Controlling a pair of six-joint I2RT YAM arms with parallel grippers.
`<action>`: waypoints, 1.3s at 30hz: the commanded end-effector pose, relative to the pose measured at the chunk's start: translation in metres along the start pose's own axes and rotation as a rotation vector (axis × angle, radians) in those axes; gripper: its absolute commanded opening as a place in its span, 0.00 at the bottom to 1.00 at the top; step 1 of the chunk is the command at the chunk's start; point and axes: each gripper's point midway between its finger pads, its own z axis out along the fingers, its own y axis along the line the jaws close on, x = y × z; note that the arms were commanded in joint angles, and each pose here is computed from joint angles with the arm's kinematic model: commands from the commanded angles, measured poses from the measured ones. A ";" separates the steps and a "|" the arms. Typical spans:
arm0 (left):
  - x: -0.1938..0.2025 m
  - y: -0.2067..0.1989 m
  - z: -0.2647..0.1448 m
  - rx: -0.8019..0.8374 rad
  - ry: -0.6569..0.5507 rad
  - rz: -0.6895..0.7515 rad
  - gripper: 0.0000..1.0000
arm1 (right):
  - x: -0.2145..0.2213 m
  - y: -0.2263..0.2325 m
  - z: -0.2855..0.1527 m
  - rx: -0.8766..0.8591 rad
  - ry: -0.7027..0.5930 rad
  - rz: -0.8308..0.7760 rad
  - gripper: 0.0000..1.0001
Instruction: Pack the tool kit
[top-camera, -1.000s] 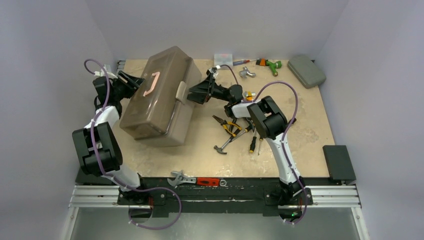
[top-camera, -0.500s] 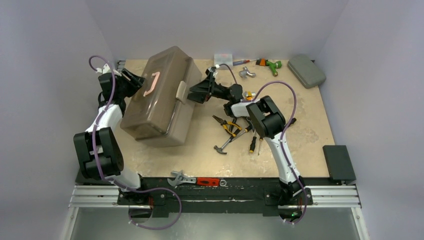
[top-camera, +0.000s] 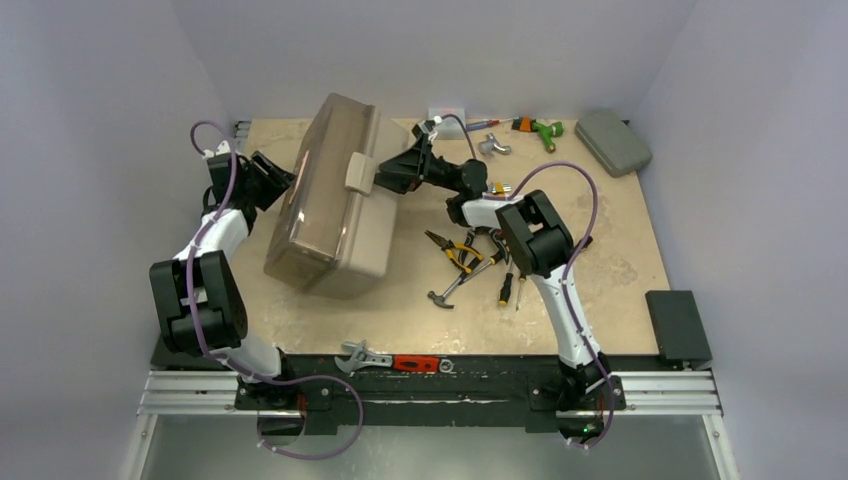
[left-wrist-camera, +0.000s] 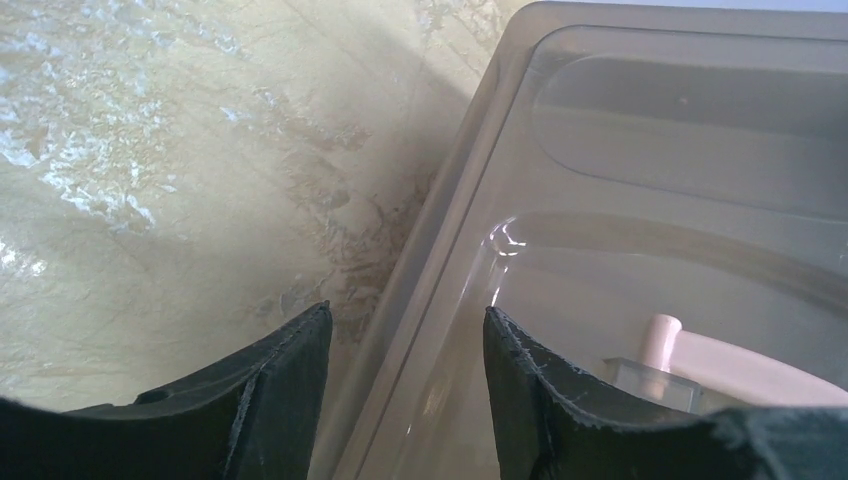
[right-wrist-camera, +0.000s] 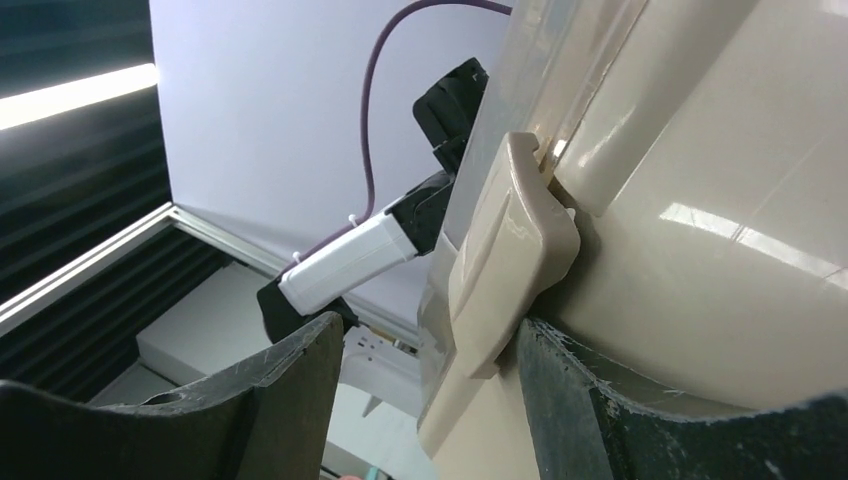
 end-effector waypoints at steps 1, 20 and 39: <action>0.123 -0.006 -0.017 0.037 0.434 -0.005 0.55 | 0.006 0.026 0.023 -0.067 -0.027 -0.107 0.63; 0.118 -0.006 -0.022 0.028 0.419 0.007 0.56 | -0.021 -0.007 -0.034 0.284 -0.203 -0.051 0.74; 0.049 -0.024 -0.076 0.009 0.225 0.006 0.68 | -0.026 -0.009 -0.055 0.890 -0.135 -0.338 0.83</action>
